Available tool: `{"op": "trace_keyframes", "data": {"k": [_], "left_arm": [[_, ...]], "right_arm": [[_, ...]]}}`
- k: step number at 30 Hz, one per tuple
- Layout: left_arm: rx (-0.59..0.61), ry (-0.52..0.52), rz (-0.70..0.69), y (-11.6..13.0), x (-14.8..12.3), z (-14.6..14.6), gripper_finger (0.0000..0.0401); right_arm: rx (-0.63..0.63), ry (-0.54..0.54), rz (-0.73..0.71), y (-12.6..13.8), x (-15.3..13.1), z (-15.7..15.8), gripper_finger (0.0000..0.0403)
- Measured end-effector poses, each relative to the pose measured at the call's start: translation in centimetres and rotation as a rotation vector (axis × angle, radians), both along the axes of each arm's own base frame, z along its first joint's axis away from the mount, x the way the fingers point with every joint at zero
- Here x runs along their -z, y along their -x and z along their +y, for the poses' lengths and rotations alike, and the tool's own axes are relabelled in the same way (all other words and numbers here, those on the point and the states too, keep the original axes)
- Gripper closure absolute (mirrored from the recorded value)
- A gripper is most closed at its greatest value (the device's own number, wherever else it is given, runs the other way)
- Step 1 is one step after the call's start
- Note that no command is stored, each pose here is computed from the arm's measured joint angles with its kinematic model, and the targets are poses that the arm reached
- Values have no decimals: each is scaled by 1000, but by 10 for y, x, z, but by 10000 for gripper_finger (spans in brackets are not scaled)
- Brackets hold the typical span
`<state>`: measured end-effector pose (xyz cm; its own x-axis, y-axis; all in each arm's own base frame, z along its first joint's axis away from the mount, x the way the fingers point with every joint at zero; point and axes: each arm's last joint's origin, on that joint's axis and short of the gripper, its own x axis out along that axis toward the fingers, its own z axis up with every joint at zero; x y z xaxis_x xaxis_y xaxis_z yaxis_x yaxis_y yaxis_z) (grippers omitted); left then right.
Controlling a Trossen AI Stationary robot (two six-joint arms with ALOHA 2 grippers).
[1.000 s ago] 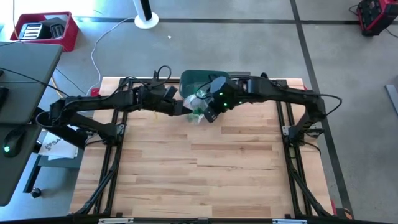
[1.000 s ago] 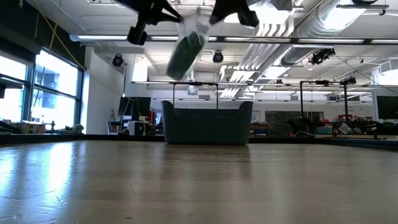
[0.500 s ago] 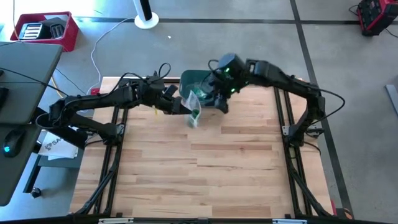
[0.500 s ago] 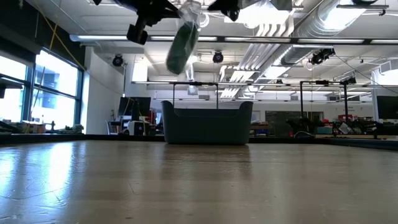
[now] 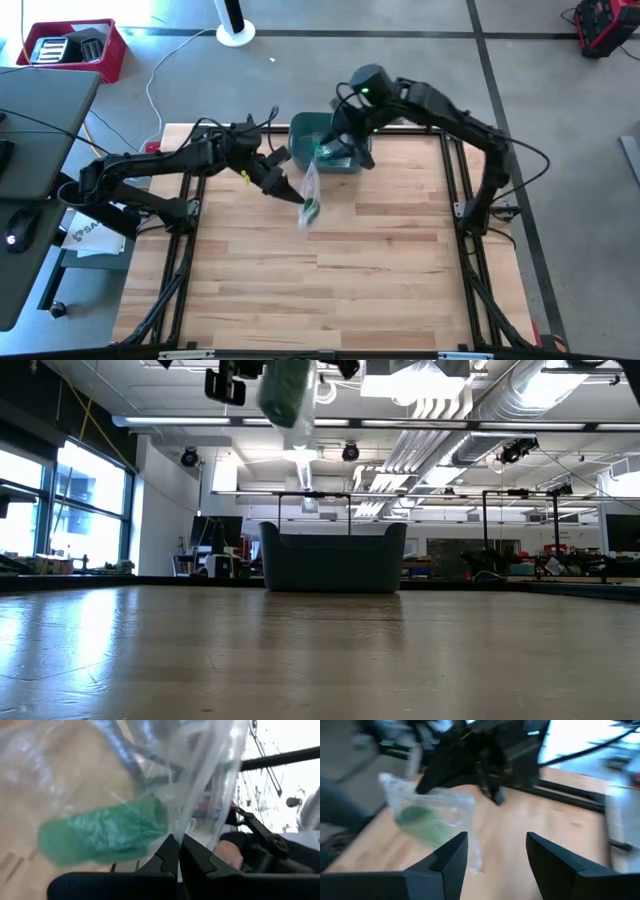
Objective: Roll bandage
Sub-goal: Close the transparent zip bag
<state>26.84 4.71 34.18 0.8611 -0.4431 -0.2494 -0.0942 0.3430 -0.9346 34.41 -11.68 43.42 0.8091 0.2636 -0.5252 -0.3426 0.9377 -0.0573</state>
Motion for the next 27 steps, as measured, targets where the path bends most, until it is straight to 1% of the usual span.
{"op": "trace_keyframes", "data": {"k": [5,9,12,14,16,17,19,22,23,25,27], "left_arm": [[43,11,3,-1,0,-8,401],[45,25,11,-1,0,-10,401],[42,31,15,-1,0,-10,401],[42,31,15,-1,0,-10,401],[40,30,15,-1,0,-9,401],[41,25,13,-1,0,-9,401],[38,3,5,-1,1,-8,401],[11,-36,-9,0,1,-4,392],[6,-52,-19,1,0,-2,386],[-6,-89,-44,4,-3,3,371],[-16,-127,-80,10,-8,7,354]], "right_arm": [[-219,-185,-17,-27,29,-10,210],[-361,-317,-21,-41,46,-7,210],[-422,-352,-29,-52,55,-2,210],[-446,-341,-51,-56,55,3,211],[-469,-329,-71,-59,53,9,221],[-479,-325,-78,-61,53,12,232],[-490,-325,-78,-62,53,17,270],[-466,-373,-40,-62,53,19,363],[-448,-400,-18,-61,53,18,382],[-398,-439,27,-56,50,16,388],[-344,-414,46,-45,42,14,395]]}}
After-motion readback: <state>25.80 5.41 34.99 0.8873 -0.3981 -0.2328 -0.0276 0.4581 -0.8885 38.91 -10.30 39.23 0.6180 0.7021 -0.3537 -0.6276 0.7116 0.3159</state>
